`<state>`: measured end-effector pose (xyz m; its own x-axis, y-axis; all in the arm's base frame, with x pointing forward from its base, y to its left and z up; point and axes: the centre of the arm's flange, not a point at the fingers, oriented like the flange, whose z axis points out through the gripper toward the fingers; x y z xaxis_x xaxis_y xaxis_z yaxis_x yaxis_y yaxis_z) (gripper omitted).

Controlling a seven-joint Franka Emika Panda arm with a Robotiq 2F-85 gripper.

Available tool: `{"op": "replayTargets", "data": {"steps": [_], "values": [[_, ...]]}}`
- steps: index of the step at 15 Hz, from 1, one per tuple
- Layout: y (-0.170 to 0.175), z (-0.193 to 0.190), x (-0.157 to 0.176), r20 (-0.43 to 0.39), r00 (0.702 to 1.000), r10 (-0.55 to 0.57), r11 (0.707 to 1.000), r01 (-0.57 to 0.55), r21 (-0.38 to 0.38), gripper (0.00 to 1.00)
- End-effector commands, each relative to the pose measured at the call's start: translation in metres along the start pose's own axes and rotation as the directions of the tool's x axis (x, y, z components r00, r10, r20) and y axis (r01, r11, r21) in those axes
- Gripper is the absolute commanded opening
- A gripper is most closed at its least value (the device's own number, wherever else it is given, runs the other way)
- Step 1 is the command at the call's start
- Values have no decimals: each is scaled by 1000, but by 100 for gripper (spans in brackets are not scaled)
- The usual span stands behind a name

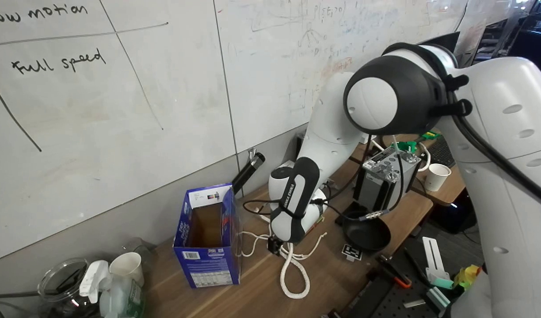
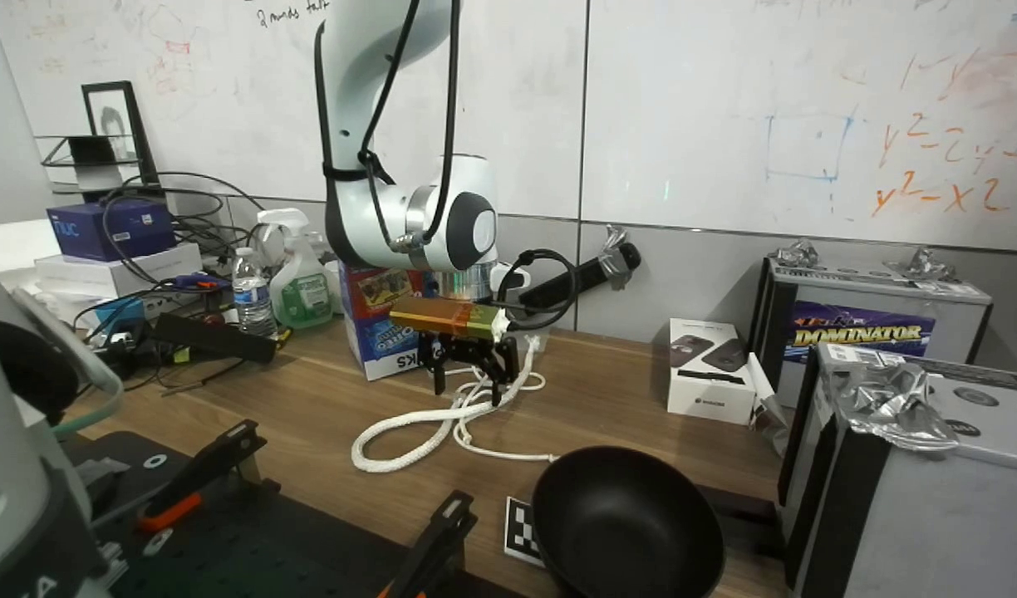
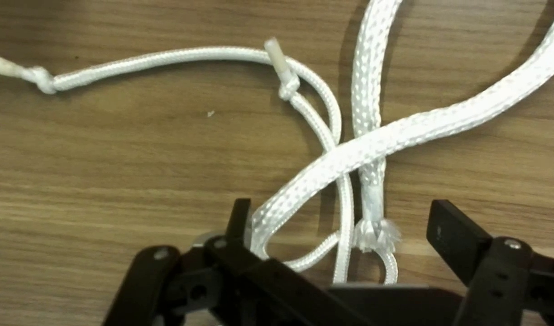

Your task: Pick the ropes and put them in the box

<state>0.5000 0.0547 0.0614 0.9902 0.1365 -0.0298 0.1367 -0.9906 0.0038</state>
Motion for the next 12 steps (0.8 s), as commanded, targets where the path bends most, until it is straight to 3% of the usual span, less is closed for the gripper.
{"op": "replayTargets", "data": {"steps": [1, 12], "values": [[-2, 7, 7, -17, 1000, -4, 1000, 5, 9, 100], [-4, 19, 5, -4, 1000, -1, 1000, 2, 19, 100]]}}
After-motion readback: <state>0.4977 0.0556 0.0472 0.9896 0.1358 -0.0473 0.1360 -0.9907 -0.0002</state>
